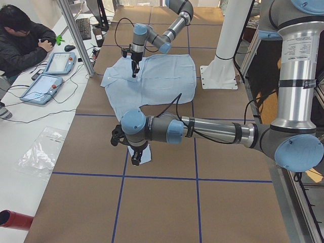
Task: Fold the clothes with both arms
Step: 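Reach the right gripper across to the sleeve cuff nearest the left arm, then fold the grasped sleeve across the shirt body with the right gripper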
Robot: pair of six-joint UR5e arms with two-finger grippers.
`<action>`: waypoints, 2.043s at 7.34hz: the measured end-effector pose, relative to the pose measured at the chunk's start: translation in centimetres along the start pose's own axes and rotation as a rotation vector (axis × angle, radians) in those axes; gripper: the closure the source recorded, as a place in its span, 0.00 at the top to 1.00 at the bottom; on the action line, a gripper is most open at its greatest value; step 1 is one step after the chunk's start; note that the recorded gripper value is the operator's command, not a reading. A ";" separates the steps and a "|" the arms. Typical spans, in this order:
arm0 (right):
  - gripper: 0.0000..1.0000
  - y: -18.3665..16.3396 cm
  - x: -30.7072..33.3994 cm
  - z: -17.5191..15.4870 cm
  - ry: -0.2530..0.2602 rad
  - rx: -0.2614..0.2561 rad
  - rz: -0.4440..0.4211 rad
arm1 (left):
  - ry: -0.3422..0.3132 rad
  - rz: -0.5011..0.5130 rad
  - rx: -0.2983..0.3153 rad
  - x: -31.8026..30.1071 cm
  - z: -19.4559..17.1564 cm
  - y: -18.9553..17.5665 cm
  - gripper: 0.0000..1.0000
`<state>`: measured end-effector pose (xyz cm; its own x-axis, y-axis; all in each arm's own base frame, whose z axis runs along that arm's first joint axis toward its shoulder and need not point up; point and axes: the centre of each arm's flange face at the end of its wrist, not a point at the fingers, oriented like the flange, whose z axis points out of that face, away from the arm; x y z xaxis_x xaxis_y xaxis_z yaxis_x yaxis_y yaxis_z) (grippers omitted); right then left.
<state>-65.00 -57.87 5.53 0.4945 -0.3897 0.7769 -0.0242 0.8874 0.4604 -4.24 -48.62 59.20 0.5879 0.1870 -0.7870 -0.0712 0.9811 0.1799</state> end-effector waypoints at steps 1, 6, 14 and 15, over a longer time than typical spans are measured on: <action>1.00 0.9 -1.3 0.5 -0.007 0.045 -0.015 | 0.000 0.002 0.002 0.1 -0.1 -0.1 1.00; 0.98 2.5 -0.1 2.1 0.014 0.071 0.053 | -0.002 -0.019 0.019 1.0 -0.7 -0.8 1.00; 0.97 5.9 2.3 9.9 0.161 0.110 0.431 | -0.003 -0.015 0.026 0.5 -0.4 -0.5 1.00; 0.96 5.7 2.1 10.1 0.165 0.108 0.432 | -0.003 -0.015 0.026 0.5 -0.4 -0.5 1.00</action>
<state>-72.88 -56.13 14.13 0.5507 0.0615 0.8324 -0.3435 0.9256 0.1589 -4.24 -48.98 58.53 0.5913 0.1721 -0.7879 -0.0414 0.9822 0.1834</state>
